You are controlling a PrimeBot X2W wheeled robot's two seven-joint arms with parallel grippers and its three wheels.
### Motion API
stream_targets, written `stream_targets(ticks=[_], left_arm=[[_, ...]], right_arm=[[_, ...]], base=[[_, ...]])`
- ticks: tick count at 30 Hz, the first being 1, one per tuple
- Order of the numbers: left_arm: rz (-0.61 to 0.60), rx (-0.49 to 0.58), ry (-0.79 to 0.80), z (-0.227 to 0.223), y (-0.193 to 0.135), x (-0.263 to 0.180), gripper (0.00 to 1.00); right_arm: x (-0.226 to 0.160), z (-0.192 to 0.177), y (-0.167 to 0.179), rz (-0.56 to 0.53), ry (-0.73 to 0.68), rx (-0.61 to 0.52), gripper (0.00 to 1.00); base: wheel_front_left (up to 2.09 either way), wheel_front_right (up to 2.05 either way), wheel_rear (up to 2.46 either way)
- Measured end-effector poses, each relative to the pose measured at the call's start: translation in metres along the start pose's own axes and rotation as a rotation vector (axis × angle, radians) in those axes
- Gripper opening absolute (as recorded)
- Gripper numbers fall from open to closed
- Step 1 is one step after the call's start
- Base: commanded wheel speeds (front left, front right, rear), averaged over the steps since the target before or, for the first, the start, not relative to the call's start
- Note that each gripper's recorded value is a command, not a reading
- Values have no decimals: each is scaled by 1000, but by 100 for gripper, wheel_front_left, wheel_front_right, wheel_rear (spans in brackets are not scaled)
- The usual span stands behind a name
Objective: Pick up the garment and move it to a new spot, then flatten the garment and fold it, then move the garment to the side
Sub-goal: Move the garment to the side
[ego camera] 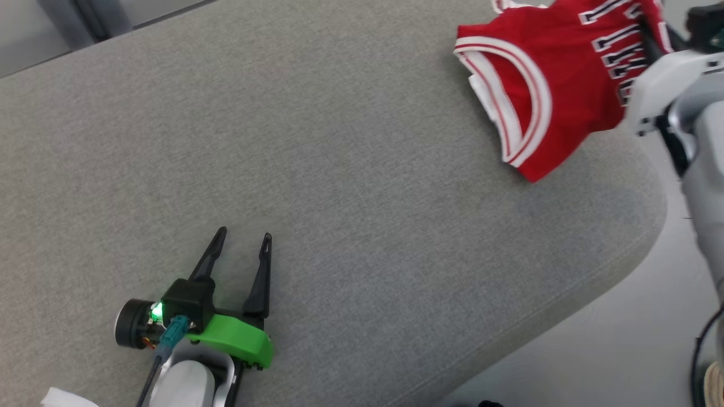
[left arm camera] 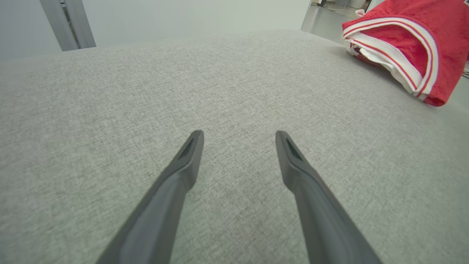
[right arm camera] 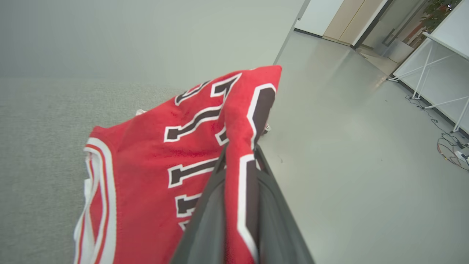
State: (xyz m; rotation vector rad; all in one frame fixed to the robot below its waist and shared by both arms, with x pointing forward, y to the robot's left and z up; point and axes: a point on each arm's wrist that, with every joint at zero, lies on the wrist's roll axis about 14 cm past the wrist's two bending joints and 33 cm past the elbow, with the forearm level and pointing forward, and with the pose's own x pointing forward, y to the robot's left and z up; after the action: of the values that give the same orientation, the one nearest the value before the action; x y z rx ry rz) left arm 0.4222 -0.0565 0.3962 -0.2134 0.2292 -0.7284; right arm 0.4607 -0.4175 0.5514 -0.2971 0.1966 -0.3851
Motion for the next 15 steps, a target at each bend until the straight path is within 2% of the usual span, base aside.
stream_targets(ticks=[1, 2, 3, 5, 10, 15], left_arm=[[14, 0, 0, 0, 5, -1, 100], [27, 0, -1, 0, 10, -3, 100], [38, -1, -4, 1, 14, -4, 100], [70, -2, -5, 1, 25, -8, 100], [126, -3, -3, 0, 43, -16, 100], [156, 3, -22, 8, 50, -20, 100]], right_arm=[[2, -4, -14, -30, 21, -22, 0], [4, -6, -26, -60, 28, -31, 46], [5, -6, -34, -83, 24, -39, 100], [9, -6, -39, -113, 12, -31, 100], [14, -12, 1, -87, -37, 21, 100], [12, 21, 34, -51, -161, 70, 100]], base=[[0, 0, 0], [0, 0, 0], [0, 0, 0], [0, 0, 0], [0, 0, 0], [0, 0, 0]])
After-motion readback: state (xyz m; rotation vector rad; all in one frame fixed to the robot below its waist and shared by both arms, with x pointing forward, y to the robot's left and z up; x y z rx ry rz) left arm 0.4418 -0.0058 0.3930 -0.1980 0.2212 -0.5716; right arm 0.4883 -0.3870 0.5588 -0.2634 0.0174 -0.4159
